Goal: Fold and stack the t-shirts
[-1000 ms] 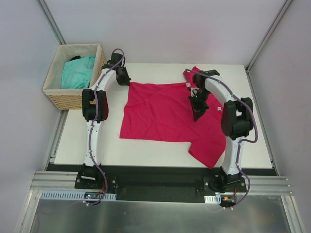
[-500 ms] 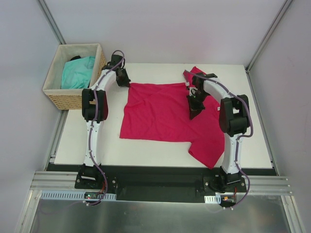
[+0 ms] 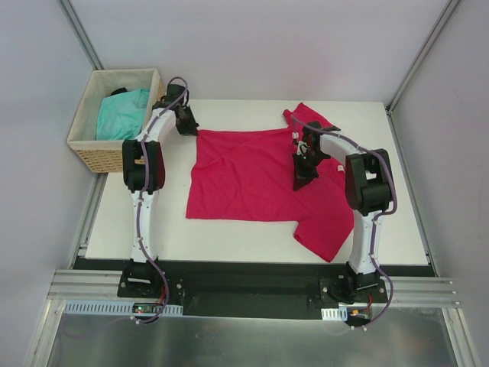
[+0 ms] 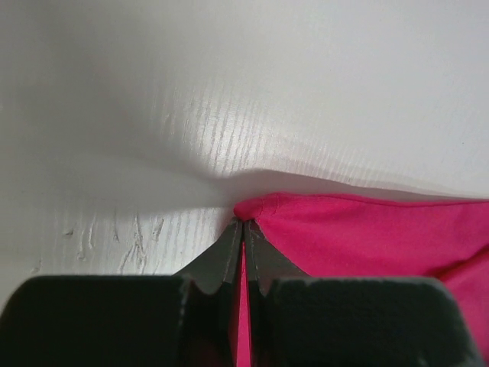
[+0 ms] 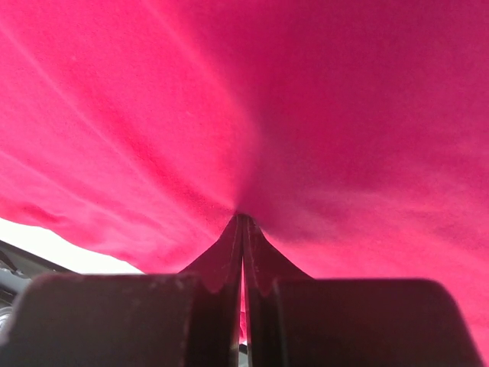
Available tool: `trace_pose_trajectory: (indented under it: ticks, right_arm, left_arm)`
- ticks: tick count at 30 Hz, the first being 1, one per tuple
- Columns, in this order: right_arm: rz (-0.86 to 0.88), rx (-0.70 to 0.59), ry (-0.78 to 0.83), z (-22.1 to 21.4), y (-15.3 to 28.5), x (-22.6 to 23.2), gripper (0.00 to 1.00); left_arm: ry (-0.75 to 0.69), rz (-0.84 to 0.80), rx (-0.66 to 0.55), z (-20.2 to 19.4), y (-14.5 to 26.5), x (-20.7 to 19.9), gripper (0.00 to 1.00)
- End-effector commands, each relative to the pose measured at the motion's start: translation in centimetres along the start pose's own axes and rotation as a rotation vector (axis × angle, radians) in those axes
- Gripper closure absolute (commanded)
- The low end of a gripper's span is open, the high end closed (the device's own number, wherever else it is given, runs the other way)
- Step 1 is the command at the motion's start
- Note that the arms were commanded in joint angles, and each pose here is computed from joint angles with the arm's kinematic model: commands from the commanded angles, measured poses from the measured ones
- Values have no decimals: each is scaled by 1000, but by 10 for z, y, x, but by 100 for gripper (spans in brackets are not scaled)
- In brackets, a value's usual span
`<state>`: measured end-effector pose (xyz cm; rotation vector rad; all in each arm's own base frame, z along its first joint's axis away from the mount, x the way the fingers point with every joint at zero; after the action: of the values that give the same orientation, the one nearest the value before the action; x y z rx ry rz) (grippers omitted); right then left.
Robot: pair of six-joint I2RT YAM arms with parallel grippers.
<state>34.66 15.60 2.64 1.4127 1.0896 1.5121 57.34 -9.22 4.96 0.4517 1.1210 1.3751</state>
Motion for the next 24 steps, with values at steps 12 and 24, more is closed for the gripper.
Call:
trace_pose_trajectory:
  ticks: [12,24]
  right_arm:
    - [-62,106,-25,-23,-9,1,99]
    - [-65,182,-15,-29,-17,1,99]
  left_arm:
    - [-7,-57,-113,43,27,-20,100]
    - [28,-8,-156,63,14,8,100]
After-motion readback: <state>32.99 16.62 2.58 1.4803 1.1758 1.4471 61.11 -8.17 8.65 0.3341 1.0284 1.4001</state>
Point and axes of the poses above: each gripper's point midway between its finger pads, its own y axis back along the fingers, its own x axis along the line the jaws close on, z = x × y, the point moved 1 cm from there along y, back along the fingers, and after that the axes turned 4 degrees about -y, right-handed, at the moved point
